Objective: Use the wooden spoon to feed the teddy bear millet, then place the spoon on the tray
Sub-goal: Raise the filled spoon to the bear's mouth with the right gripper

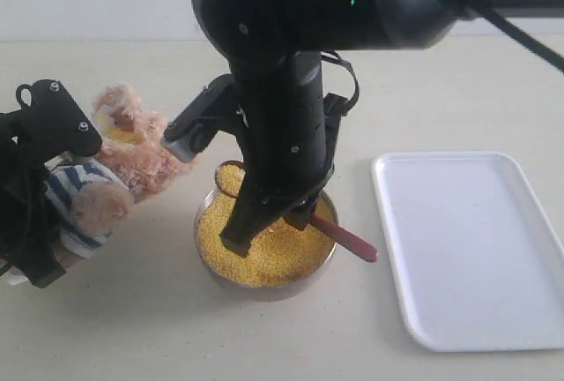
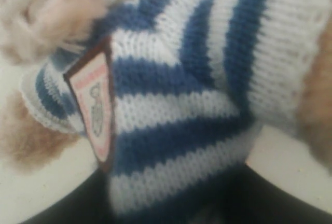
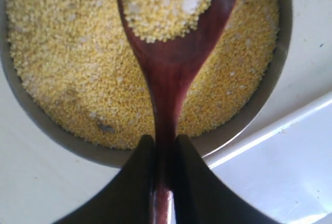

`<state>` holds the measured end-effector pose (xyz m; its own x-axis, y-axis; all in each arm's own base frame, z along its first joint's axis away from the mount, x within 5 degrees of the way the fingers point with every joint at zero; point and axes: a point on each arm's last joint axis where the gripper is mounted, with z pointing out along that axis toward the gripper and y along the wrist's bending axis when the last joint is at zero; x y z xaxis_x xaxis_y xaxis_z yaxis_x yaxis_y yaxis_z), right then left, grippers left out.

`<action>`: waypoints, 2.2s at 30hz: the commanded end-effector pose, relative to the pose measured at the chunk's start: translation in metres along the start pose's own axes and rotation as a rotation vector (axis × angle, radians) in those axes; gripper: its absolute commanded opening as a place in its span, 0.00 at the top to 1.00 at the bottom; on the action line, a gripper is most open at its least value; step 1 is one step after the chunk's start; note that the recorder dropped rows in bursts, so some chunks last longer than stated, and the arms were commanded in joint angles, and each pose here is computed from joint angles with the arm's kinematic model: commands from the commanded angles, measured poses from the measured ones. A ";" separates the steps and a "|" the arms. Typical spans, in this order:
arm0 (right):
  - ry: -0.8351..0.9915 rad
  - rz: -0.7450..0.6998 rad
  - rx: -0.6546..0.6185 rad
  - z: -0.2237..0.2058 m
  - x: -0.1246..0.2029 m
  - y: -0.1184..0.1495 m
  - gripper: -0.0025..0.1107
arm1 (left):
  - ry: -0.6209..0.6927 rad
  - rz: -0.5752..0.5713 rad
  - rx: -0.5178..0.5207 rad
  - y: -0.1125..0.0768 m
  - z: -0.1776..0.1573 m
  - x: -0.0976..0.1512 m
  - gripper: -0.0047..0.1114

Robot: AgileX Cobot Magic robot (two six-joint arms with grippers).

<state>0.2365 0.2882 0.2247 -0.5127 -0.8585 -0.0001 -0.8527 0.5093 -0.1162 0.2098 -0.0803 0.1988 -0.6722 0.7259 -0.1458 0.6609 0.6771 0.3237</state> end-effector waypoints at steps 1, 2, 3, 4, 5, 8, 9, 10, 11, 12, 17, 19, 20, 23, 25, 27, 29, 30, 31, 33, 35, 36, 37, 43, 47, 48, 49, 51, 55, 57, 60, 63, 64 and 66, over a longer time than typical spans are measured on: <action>-0.080 0.004 -0.012 -0.020 -0.010 -0.001 0.98 | -0.014 0.032 0.033 -0.002 -0.001 -0.002 0.93; -0.093 -0.001 0.003 -0.024 -0.012 -0.002 0.98 | -0.015 0.036 0.038 -0.002 -0.001 -0.002 0.93; -0.111 0.000 0.010 -0.029 -0.015 -0.003 0.98 | -0.018 0.046 0.038 -0.002 -0.001 -0.003 0.93; -0.126 0.000 0.015 -0.033 -0.017 -0.004 0.98 | -0.018 0.055 0.039 -0.003 -0.001 -0.003 0.93; -0.141 0.001 0.019 -0.037 -0.019 -0.005 0.98 | -0.019 0.063 0.042 -0.003 -0.001 -0.003 0.93; -0.170 -0.005 0.043 -0.045 -0.022 -0.006 0.98 | -0.032 0.098 0.045 -0.003 -0.001 -0.004 0.93; -0.177 -0.014 0.059 -0.047 -0.023 -0.006 0.98 | -0.037 0.109 0.047 -0.003 -0.001 -0.004 0.93; -0.186 -0.025 0.076 -0.050 -0.025 -0.004 0.98 | -0.040 0.122 0.050 -0.004 -0.001 -0.004 0.93; -0.187 -0.036 0.096 -0.050 -0.027 -0.003 0.98 | -0.042 0.138 0.050 -0.004 -0.001 -0.004 0.93; -0.196 -0.043 0.117 -0.053 -0.029 -0.001 0.98 | -0.042 0.147 0.049 -0.004 -0.001 -0.004 0.93; -0.207 -0.081 0.196 -0.049 -0.048 0.011 0.98 | -0.045 0.168 0.048 -0.004 -0.001 -0.005 0.93; -0.206 -0.097 0.226 -0.044 -0.056 0.015 0.98 | -0.045 0.172 0.048 -0.004 -0.001 -0.005 0.93; -0.205 -0.101 0.244 -0.042 -0.059 0.015 0.98 | -0.045 0.172 0.048 -0.004 -0.001 -0.005 0.93; -0.210 -0.132 0.305 -0.038 -0.069 0.020 0.98 | -0.045 0.177 0.048 -0.004 -0.001 -0.005 0.93; -0.219 -0.154 0.352 -0.038 -0.075 0.023 0.98 | -0.048 0.181 0.048 -0.004 -0.001 -0.005 0.93; -0.229 -0.174 0.408 -0.040 -0.079 0.024 0.98 | -0.053 0.181 0.046 -0.004 -0.001 -0.005 0.93; -0.234 -0.195 0.464 -0.040 -0.083 0.026 0.98 | -0.058 0.181 0.045 -0.003 -0.001 -0.006 0.93; -0.234 -0.199 0.478 -0.040 -0.084 0.026 0.98 | -0.058 0.181 0.045 -0.003 -0.001 -0.006 0.93; -0.233 -0.201 0.486 -0.040 -0.084 0.026 0.98 | -0.059 0.181 0.045 -0.003 -0.001 -0.006 0.93; -0.225 -0.212 0.508 -0.037 -0.085 0.026 0.98 | -0.061 0.181 0.045 -0.003 -0.001 -0.006 0.93; -0.218 -0.218 0.526 -0.034 -0.087 0.025 0.98 | -0.063 0.181 0.044 -0.003 -0.001 -0.006 0.93; -0.218 -0.216 0.526 -0.034 -0.087 0.025 0.98 | -0.065 0.181 0.044 -0.003 -0.001 -0.006 0.93; -0.217 -0.217 0.528 -0.034 -0.087 0.025 0.98 | -0.065 0.181 0.044 -0.003 -0.001 -0.006 0.93; -0.225 -0.261 0.629 -0.038 -0.090 0.028 0.98 | -0.065 0.181 0.044 -0.003 -0.001 -0.006 0.93; -0.219 -0.296 0.670 -0.034 -0.093 0.034 0.98 | -0.065 0.181 0.044 -0.003 -0.001 -0.006 0.93; -0.218 -0.297 0.677 -0.032 -0.094 0.035 0.98 | -0.065 0.181 0.044 -0.003 -0.001 -0.006 0.93; -0.215 -0.305 0.694 -0.031 -0.095 0.035 0.98 | -0.065 0.181 0.044 -0.003 -0.001 -0.006 0.93; -0.209 -0.315 0.711 -0.028 -0.096 0.036 0.98 | -0.066 0.182 0.042 -0.003 -0.001 -0.007 0.93; -0.209 -0.312 0.720 -0.026 -0.097 0.037 0.98 | -0.069 0.184 0.040 -0.003 -0.001 -0.007 0.93; -0.212 -0.316 0.729 -0.027 -0.097 0.038 0.98 | -0.070 0.184 0.040 -0.003 -0.001 -0.007 0.93; -0.224 -0.297 0.731 -0.027 -0.098 0.040 0.98 | -0.070 0.184 0.040 -0.003 -0.001 -0.007 0.93; -0.229 -0.279 0.727 -0.027 -0.098 0.039 0.98 | -0.070 0.184 0.040 -0.003 -0.001 -0.007 0.93; -0.229 -0.279 0.727 -0.027 -0.098 0.039 0.98 | -0.070 0.184 0.040 -0.003 -0.001 -0.007 0.93; -0.229 -0.279 0.727 -0.027 -0.098 0.039 0.98 | -0.070 0.184 0.040 -0.003 -0.001 -0.007 0.93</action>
<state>0.2521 0.3895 0.2573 -0.2016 -0.9756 -0.0871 -0.6110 0.1948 -0.7673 0.2072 -0.0827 0.1934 -0.5401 0.8375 -0.0827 0.7918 0.5390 0.2873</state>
